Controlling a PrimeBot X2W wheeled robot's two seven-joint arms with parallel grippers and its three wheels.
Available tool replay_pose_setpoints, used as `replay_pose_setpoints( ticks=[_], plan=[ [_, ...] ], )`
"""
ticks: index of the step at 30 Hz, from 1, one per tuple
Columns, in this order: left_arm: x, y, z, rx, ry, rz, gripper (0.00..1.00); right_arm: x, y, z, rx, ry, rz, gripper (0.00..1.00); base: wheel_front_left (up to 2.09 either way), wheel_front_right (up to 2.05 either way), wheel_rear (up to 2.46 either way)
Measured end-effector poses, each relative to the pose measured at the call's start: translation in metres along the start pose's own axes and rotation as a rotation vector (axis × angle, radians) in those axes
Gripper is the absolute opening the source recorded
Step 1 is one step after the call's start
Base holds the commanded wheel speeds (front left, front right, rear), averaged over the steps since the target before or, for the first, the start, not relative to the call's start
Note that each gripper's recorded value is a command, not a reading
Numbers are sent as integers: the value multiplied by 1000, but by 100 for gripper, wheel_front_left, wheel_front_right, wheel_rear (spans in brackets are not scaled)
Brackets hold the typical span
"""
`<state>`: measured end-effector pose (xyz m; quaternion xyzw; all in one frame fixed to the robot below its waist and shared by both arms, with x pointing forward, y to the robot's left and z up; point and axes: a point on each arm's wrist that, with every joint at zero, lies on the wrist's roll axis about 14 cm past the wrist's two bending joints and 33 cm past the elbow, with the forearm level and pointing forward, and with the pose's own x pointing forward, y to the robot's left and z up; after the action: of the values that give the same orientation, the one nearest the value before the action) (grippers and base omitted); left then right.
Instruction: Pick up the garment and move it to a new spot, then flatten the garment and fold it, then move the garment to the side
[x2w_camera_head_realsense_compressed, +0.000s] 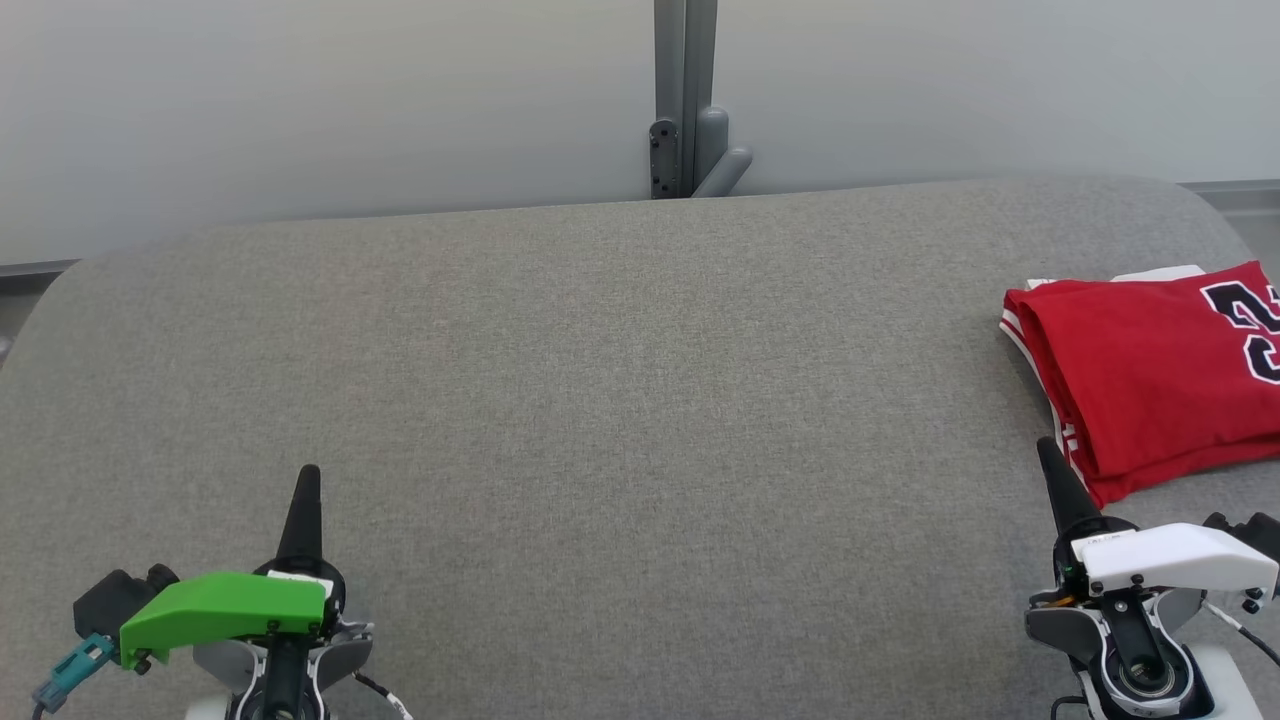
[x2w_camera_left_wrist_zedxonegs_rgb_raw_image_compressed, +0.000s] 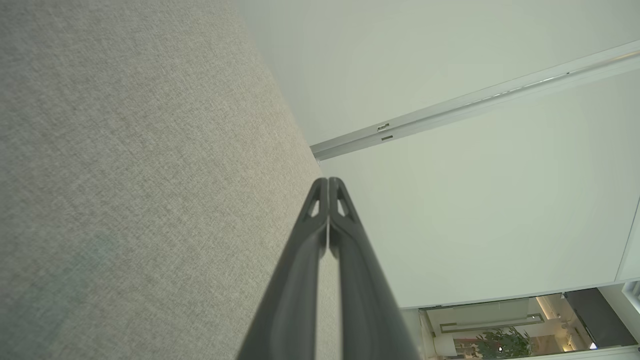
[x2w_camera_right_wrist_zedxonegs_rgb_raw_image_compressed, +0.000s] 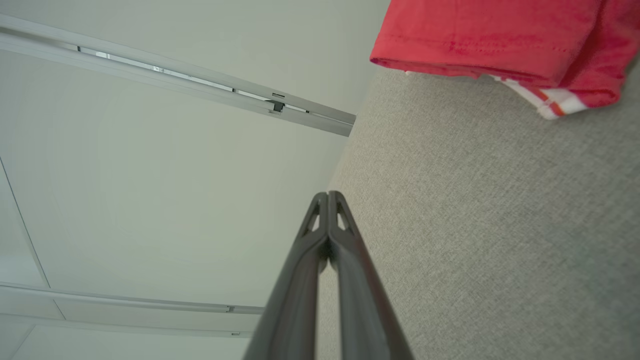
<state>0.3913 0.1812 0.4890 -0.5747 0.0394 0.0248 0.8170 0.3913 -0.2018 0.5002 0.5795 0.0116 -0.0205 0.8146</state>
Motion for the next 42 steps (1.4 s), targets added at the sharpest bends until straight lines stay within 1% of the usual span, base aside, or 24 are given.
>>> replay_pose_setpoints(
  ticks=[19,42],
  plan=[
    [8,-9,4,-161,2,-34,0,5,1,6,151,-1,7,0,0,0,0],
    [15,-18,9,-315,6,-71,0,9,5,14,308,-8,28,0,0,0,0]
  ],
)
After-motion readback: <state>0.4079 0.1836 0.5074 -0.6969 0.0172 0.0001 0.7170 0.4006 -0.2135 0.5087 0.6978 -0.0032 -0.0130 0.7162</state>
